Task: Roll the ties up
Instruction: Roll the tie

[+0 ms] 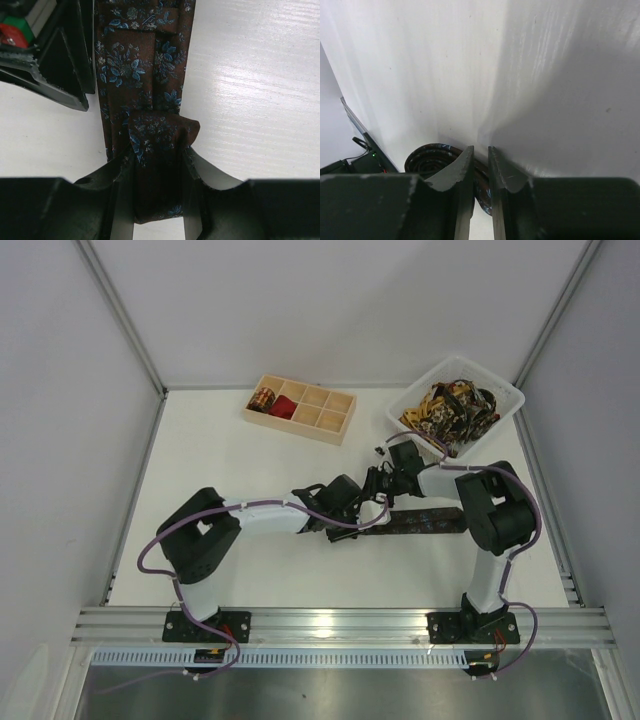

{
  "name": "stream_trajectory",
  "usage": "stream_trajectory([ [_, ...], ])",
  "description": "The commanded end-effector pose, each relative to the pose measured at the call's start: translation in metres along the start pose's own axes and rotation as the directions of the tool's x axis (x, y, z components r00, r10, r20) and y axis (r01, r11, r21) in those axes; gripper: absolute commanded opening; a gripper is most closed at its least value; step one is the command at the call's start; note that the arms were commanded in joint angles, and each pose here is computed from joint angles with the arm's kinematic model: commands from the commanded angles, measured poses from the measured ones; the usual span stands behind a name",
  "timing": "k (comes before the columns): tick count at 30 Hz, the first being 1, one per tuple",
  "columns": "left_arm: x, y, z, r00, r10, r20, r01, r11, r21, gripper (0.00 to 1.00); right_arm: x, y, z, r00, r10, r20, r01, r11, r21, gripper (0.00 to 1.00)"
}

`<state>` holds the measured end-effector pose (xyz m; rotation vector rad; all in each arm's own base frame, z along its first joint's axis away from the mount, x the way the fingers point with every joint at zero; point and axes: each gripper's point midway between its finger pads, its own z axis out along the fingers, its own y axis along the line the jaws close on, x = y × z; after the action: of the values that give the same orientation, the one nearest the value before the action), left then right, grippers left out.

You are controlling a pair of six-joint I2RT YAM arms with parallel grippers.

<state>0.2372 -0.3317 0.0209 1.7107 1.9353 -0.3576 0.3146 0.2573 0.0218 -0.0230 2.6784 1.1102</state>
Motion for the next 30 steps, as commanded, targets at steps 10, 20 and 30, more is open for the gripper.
stream_trajectory([
  [10,0.006,0.002,-0.011,0.999,-0.042,-0.019,0.041,0.999,-0.032,0.4,0.024,-0.009,-0.006,1.0,-0.001,-0.02,0.001,1.0,0.022,0.2],
  [20,0.002,0.007,-0.018,0.998,-0.059,-0.001,0.059,0.997,-0.058,0.44,0.035,-0.014,-0.005,0.999,-0.006,-0.045,0.007,1.0,0.018,0.2],
  [30,0.009,0.007,-0.006,0.997,-0.07,-0.041,0.069,0.997,-0.037,0.45,0.04,-0.009,-0.008,0.998,-0.002,-0.055,0.001,1.0,-0.007,0.2],
])
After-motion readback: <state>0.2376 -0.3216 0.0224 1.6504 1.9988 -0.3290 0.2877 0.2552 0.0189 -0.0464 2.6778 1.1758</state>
